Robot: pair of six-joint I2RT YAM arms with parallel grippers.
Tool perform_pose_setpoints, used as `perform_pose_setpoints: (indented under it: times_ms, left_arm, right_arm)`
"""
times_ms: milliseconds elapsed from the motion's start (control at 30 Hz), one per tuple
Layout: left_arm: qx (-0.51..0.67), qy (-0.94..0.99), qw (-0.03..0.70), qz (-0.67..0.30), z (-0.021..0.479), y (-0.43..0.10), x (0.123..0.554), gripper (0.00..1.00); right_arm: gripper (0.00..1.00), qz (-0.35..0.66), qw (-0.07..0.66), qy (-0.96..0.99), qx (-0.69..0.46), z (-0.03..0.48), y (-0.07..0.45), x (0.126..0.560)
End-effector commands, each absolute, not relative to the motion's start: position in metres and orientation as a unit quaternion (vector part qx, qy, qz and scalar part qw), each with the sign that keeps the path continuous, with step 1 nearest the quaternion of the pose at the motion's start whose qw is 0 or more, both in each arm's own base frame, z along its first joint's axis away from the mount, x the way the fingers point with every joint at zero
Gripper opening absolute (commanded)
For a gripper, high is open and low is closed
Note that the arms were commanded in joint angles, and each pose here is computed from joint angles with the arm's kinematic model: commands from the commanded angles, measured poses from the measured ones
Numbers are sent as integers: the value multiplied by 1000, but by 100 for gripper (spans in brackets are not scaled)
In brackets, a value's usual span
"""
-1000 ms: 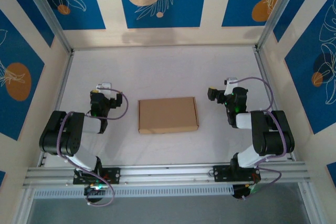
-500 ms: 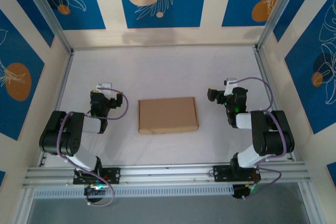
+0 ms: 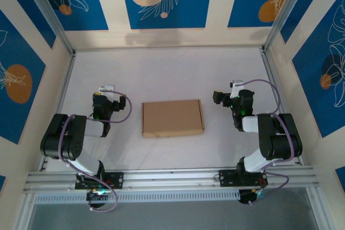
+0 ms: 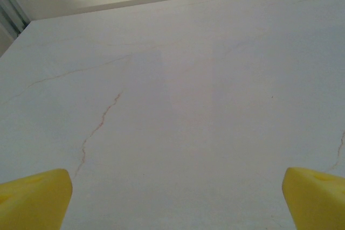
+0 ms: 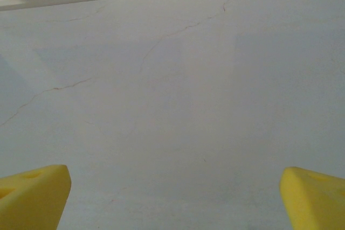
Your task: Fold the paper box
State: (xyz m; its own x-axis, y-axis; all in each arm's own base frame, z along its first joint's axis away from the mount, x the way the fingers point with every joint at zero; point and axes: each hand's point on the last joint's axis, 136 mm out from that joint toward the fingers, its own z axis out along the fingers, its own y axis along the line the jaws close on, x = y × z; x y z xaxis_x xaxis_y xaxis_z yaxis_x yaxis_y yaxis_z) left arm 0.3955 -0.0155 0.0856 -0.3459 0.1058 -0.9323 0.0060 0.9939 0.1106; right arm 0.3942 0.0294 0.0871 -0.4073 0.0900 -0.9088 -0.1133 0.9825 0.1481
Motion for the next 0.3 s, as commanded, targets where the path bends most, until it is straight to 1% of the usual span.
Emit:
perform_pose_setpoints:
  times_ms: [0,267]
  left_arm:
    - [29,814,579,33,92,-15,396,100]
    - [43,815,578,22,92,-20,396,100]
  right_arm:
    - [99,92,554,828,-16,94,29,397]
    - [99,91,553,828,-16,94,29,396]
